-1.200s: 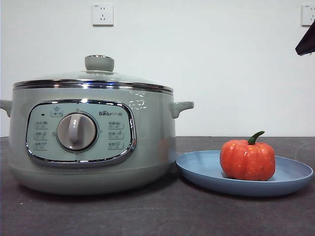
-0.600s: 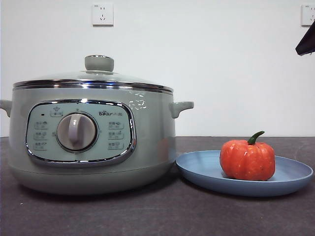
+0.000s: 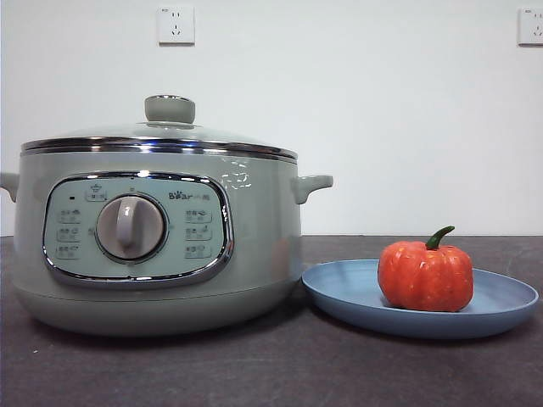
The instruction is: Take the pumpkin out from the steamer,put the pumpkin in the blue plate,close the lid
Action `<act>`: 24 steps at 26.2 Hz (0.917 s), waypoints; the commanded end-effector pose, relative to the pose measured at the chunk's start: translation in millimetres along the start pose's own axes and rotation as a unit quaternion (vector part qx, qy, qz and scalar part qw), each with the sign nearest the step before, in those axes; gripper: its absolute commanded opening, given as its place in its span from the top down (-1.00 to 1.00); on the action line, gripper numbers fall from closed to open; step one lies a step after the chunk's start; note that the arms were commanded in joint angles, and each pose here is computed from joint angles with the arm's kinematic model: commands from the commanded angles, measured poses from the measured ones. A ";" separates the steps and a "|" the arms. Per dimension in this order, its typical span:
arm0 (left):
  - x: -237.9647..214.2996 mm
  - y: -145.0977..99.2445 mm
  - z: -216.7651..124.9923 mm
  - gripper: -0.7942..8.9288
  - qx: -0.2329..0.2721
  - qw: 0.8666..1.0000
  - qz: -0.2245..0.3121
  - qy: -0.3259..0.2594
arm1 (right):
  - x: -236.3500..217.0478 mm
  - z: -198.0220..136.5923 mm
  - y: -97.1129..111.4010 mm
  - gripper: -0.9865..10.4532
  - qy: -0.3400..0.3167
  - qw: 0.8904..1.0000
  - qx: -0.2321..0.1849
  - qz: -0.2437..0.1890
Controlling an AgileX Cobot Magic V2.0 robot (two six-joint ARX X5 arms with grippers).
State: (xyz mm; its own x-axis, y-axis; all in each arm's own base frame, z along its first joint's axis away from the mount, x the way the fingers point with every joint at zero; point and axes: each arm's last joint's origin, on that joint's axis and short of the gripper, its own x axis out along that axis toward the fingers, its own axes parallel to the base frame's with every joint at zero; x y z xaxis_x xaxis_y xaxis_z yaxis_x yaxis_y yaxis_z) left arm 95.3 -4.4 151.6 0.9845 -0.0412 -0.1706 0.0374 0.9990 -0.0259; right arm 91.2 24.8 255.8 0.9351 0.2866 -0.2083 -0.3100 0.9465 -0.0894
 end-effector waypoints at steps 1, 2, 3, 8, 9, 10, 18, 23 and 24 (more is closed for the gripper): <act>1.5 0.2 -4.8 0.84 -0.003 1.000 -0.002 0.006 | -0.5 -28.9 -4.0 0.86 -0.028 0.999 -0.012 -0.016; 1.5 0.2 -4.8 0.84 -0.003 1.000 -0.002 0.006 | 0.7 -39.5 -5.4 0.86 -0.035 0.999 -0.011 -0.026; 1.5 0.2 -4.8 0.84 -0.003 1.000 -0.002 0.006 | 3.6 -52.6 -6.9 0.86 -0.035 0.999 -0.007 -0.041; 1.5 0.2 -4.8 0.84 -0.003 1.000 -0.002 0.006 | 12.8 -84.2 -7.4 0.86 -0.015 0.998 0.003 -0.054; 1.5 0.2 -4.8 0.84 -0.003 1.000 -0.002 0.006 | 14.2 -88.4 -7.1 0.86 -0.012 0.998 0.004 -0.053; 1.5 0.2 -4.8 0.84 -0.003 1.000 -0.002 0.006 | 15.3 -91.8 -6.9 0.86 -0.009 0.999 0.004 -0.053; 1.5 0.2 -4.8 0.84 -0.003 1.000 -0.002 0.006 | 20.7 -104.1 -6.5 0.86 -0.013 0.998 0.017 -0.054; 1.5 0.2 -4.8 0.84 -0.003 1.000 -0.002 0.006 | 21.2 -105.0 -6.4 0.86 -0.006 0.998 0.019 -0.054; 1.5 0.2 -4.8 0.84 -0.003 1.000 -0.002 0.006 | 21.3 -105.1 -6.5 0.86 -0.005 0.998 0.019 -0.054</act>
State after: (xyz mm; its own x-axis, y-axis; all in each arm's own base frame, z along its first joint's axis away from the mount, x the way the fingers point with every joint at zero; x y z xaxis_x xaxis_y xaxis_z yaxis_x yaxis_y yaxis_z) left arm 95.3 -4.4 151.6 0.9844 -0.0420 -0.1706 0.0381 0.9989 -0.0260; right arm 94.4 9.3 153.7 0.9665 0.1860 -0.1770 -0.2036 0.9752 -0.0870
